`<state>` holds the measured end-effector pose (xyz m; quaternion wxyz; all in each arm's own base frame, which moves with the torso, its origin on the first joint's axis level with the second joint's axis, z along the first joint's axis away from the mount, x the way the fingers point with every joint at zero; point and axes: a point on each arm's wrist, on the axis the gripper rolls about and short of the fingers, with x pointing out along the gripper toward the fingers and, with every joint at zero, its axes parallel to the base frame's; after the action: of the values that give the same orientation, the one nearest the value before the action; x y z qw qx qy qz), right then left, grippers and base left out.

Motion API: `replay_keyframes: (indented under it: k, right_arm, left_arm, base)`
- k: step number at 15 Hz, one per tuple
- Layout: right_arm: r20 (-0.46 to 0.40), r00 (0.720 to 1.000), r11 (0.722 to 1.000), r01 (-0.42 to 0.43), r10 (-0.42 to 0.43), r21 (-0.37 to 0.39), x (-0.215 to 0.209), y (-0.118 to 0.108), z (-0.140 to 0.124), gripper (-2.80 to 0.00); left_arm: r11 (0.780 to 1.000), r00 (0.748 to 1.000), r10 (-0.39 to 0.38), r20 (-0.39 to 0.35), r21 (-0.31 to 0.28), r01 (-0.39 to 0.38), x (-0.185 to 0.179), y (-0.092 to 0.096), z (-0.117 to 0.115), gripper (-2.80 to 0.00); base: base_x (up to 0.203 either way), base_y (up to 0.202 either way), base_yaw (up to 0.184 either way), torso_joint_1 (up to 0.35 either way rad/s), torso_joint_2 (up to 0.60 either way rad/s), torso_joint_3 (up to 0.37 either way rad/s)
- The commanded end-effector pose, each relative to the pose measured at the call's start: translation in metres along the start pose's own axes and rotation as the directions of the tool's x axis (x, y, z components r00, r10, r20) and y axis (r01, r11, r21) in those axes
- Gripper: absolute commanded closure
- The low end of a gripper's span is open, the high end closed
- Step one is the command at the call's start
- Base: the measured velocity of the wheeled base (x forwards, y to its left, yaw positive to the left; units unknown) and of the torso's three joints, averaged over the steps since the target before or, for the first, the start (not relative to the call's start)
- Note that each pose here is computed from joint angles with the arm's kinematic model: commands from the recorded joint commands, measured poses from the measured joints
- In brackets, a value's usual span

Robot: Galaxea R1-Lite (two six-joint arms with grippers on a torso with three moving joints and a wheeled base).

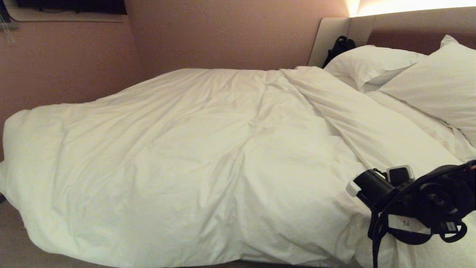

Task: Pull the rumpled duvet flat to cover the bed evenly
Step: Flatten the corners of the folded blanket

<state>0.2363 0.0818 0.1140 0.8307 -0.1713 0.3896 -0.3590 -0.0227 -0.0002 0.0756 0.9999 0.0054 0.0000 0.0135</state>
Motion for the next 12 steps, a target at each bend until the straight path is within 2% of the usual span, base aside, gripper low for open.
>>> replay_keyframes:
  k: [1, 5, 12]
  right_arm:
    - [0.001, 1.000, 1.000, 0.000, 0.000, 0.008, -0.001, -0.002, 0.001, 0.00]
    - [0.037, 0.999, 0.999, -0.026, 0.025, 0.037, -0.013, -0.018, 0.011, 0.00]
    - [0.107, 0.992, 0.990, -0.075, 0.062, 0.121, -0.062, -0.088, 0.046, 0.00]
  left_arm:
    - [1.000, 1.000, 0.001, 0.000, 0.000, -0.001, 0.000, 0.000, 0.000, 0.00]
    - [1.000, 1.000, 0.001, 0.000, 0.000, -0.001, 0.000, 0.000, 0.000, 0.00]
    - [1.000, 1.000, 0.001, 0.000, 0.000, -0.001, 0.000, 0.000, 0.000, 0.00]
  base:
    - [0.000, 0.000, 0.000, 0.000, 0.00, 0.000]
    - [0.000, 0.000, 0.000, 0.000, 0.00, 0.000]
    - [0.000, 0.000, 0.000, 0.000, 0.00, 0.000]
